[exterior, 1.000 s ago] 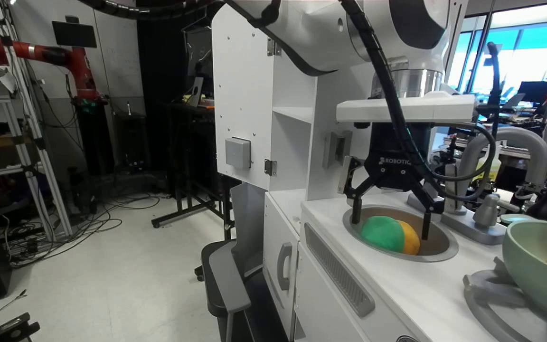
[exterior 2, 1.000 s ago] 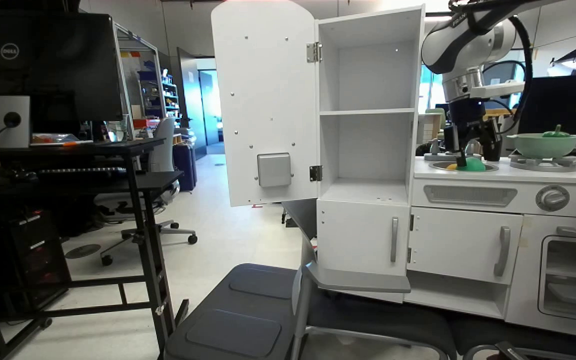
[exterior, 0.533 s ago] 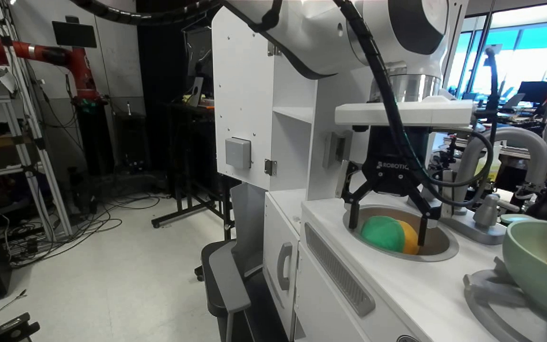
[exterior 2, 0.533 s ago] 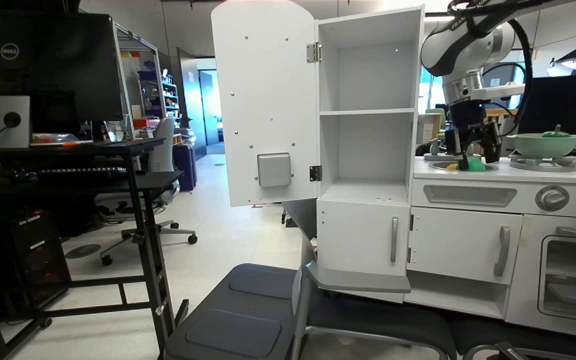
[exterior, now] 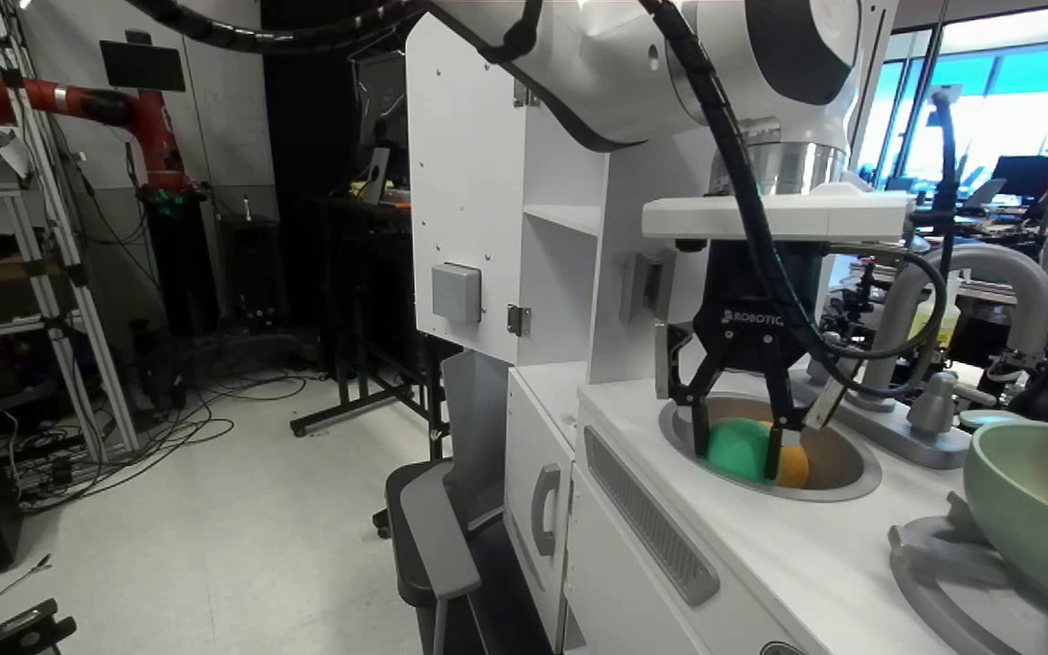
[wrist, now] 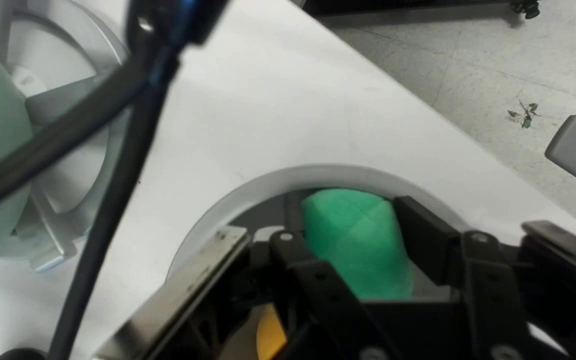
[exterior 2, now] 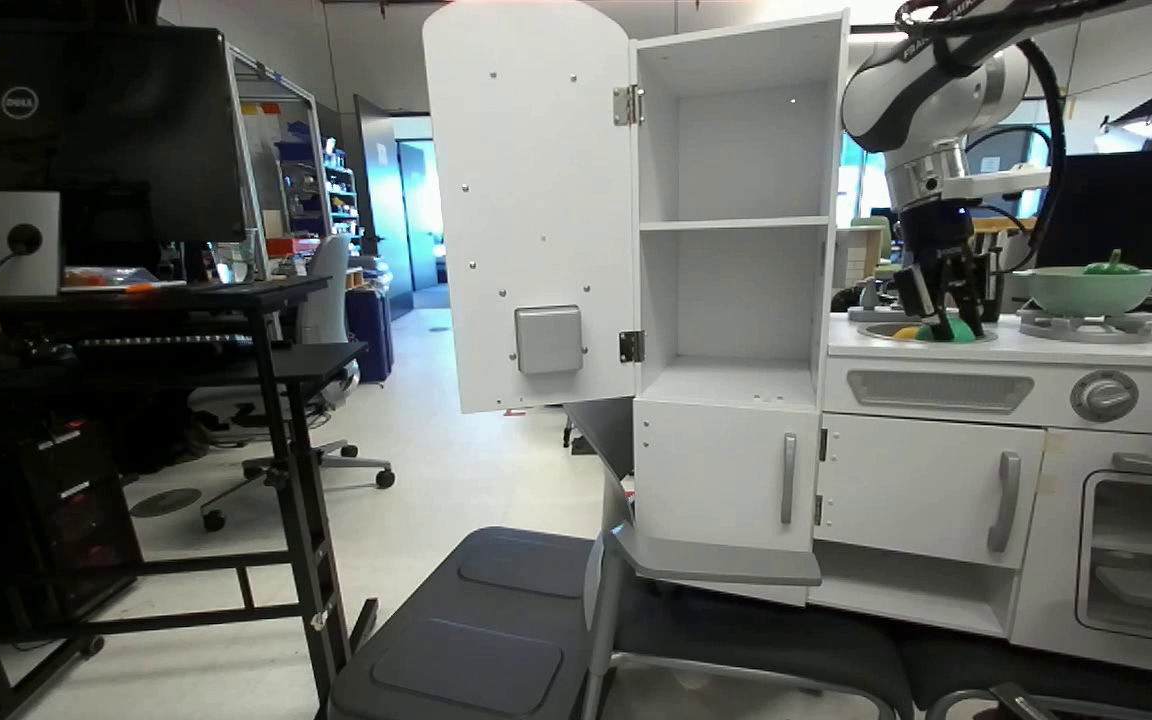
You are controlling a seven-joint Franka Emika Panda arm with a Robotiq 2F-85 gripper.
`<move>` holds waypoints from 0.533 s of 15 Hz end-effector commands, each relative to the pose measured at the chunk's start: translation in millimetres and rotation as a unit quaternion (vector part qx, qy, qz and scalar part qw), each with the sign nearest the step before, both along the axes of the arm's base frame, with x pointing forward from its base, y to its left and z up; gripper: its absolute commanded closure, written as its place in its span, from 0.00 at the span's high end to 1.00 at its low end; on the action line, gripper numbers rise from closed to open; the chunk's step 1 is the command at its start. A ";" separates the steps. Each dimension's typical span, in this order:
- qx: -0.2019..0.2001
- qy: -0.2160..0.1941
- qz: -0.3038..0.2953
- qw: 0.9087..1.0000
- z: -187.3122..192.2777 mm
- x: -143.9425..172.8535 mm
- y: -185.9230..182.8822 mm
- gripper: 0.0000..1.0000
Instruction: Open the door of the top cabinet then put the green plushie and the green pepper in the top compartment of the open cabinet
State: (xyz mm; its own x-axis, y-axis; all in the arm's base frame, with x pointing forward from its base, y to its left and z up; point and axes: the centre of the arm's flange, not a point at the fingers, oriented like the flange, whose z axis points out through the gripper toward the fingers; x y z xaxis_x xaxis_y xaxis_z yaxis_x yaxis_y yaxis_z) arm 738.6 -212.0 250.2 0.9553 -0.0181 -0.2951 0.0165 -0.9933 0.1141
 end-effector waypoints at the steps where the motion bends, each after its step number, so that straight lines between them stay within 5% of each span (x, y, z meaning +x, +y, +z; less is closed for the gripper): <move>1: 0.000 0.012 0.002 1.000 10.4 30.2 -6.0 0.19; 4: -0.001 0.014 -0.002 1.000 21.8 40.1 -1.2 0.02; 8: 0.000 0.004 0.001 1.000 41.2 37.3 8.2 0.02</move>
State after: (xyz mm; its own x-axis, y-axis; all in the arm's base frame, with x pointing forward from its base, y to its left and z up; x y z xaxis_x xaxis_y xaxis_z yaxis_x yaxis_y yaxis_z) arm 742.5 -211.7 254.2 0.9544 -0.0226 -0.2978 0.0133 -0.9929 0.1178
